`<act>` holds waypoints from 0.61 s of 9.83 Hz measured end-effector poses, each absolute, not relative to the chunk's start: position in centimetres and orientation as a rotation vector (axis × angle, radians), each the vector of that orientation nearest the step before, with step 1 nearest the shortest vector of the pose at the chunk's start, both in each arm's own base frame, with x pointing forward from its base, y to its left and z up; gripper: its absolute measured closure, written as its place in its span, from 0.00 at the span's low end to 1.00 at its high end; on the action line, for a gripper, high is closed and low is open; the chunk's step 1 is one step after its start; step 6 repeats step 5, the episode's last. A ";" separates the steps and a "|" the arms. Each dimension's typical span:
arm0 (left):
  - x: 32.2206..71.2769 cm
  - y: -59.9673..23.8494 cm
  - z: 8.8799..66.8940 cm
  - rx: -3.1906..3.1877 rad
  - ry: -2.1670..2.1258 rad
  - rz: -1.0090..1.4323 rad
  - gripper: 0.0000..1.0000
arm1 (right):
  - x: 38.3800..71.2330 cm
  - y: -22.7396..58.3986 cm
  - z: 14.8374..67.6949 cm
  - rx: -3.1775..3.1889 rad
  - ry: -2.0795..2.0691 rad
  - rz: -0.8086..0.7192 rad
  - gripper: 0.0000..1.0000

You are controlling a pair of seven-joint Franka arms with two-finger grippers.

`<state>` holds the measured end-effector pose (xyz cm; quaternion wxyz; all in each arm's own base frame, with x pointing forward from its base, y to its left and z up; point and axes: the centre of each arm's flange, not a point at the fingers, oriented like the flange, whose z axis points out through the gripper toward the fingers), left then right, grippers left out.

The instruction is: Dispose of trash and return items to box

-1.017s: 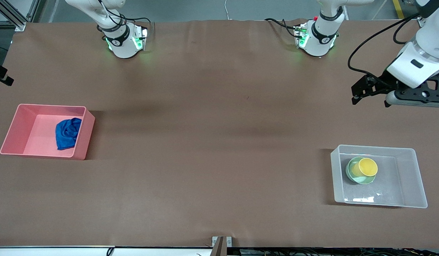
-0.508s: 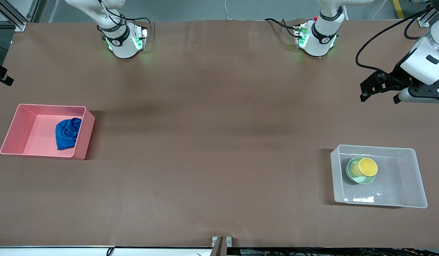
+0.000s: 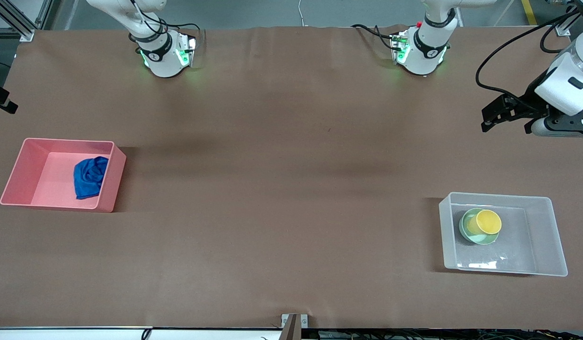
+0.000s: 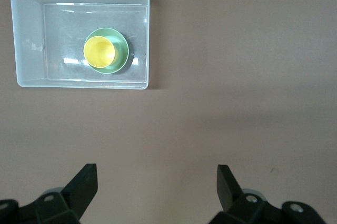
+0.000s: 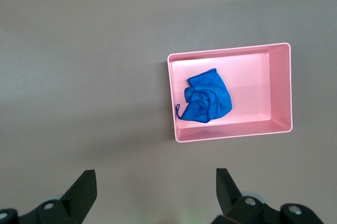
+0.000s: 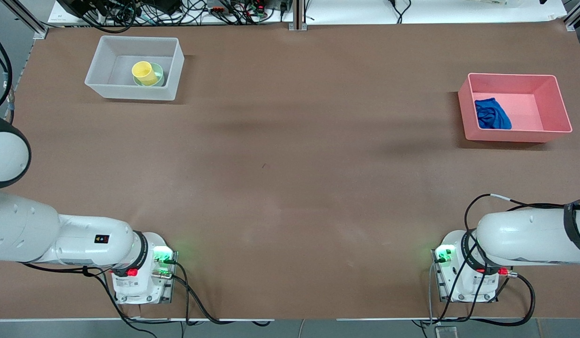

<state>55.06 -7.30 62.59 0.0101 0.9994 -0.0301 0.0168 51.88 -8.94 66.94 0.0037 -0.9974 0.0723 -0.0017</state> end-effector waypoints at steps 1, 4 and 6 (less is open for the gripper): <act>55.0 -6.9 62.7 3.120 -0.100 0.054 0.00 | 51.9 -8.9 66.9 -3.126 0.227 -0.005 0.00; 54.8 -6.8 62.8 3.120 -0.104 0.056 0.00 | 51.9 -9.0 66.9 -3.126 0.226 -0.005 0.00; 54.8 -6.9 62.8 3.120 -0.105 0.056 0.00 | 51.9 -9.0 66.9 -3.126 0.227 -0.005 0.00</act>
